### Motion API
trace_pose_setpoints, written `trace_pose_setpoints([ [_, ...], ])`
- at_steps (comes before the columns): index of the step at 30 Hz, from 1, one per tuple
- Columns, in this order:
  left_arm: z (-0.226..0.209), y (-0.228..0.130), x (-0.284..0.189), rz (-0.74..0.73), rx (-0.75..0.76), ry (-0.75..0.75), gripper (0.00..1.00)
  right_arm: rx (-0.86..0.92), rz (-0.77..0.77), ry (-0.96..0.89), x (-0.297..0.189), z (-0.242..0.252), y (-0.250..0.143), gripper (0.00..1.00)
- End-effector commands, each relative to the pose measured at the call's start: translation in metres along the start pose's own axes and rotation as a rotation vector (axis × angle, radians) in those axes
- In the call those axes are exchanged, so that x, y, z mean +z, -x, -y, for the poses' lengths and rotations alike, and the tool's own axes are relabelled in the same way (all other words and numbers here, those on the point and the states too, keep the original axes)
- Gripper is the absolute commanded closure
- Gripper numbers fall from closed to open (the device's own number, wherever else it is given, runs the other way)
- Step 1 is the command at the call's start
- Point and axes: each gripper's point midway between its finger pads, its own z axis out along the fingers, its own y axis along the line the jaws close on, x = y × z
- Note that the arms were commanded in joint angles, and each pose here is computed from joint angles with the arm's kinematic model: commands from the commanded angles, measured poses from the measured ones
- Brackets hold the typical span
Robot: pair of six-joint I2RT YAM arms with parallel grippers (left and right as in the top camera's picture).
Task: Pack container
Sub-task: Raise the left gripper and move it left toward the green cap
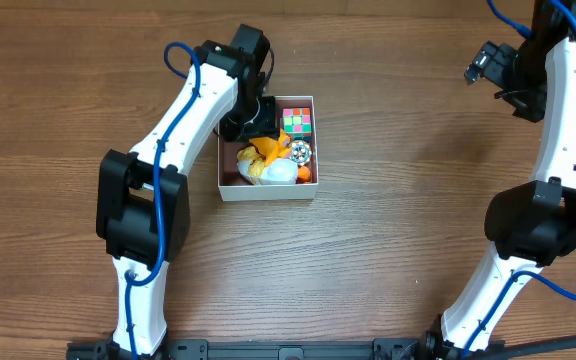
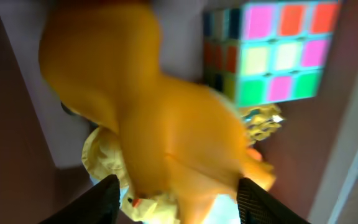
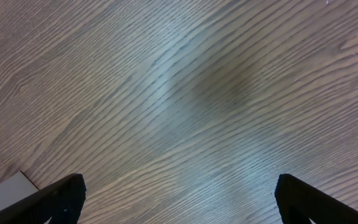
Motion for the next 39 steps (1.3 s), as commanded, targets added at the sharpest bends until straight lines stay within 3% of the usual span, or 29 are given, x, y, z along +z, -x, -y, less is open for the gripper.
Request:
trace_pose_setpoints([
  [1, 0.018, 0.021, -0.026, 0.079, 0.091, -0.036, 0.37, 0.008, 0.01, 0.005, -0.003, -0.001, 0.001, 0.0],
  [8, 0.036, 0.039, -0.077, 0.185, 0.151, -0.061, 0.3, 0.008, 0.01, 0.005, -0.003, -0.001, 0.001, 0.0],
  [12, 0.015, 0.041, -0.102, 0.22, 0.126, 0.05, 0.15, 0.008, 0.01, 0.005, -0.003, -0.001, 0.001, 0.0],
  [14, -0.005, 0.036, -0.112, 0.209, 0.099, 0.135, 0.03, 0.008, 0.01, 0.005, -0.003, -0.001, 0.001, 0.0],
  [16, -0.025, 0.029, -0.119, 0.182, 0.07, 0.197, 0.0, 0.008, 0.01, 0.005, -0.003, -0.001, 0.001, 0.0],
  [23, -0.083, 0.009, -0.131, 0.065, -0.055, 0.265, 0.0, 0.008, 0.01, 0.005, -0.003, -0.001, 0.001, 0.0],
  [31, -0.096, 0.006, -0.166, 0.125, -0.08, 0.171, 0.0, 0.008, 0.01, 0.005, -0.003, -0.001, 0.001, 0.0],
  [39, -0.112, -0.04, -0.216, 0.21, -0.071, 0.282, 0.0, 0.008, 0.01, 0.005, -0.003, -0.001, 0.001, 0.0],
])
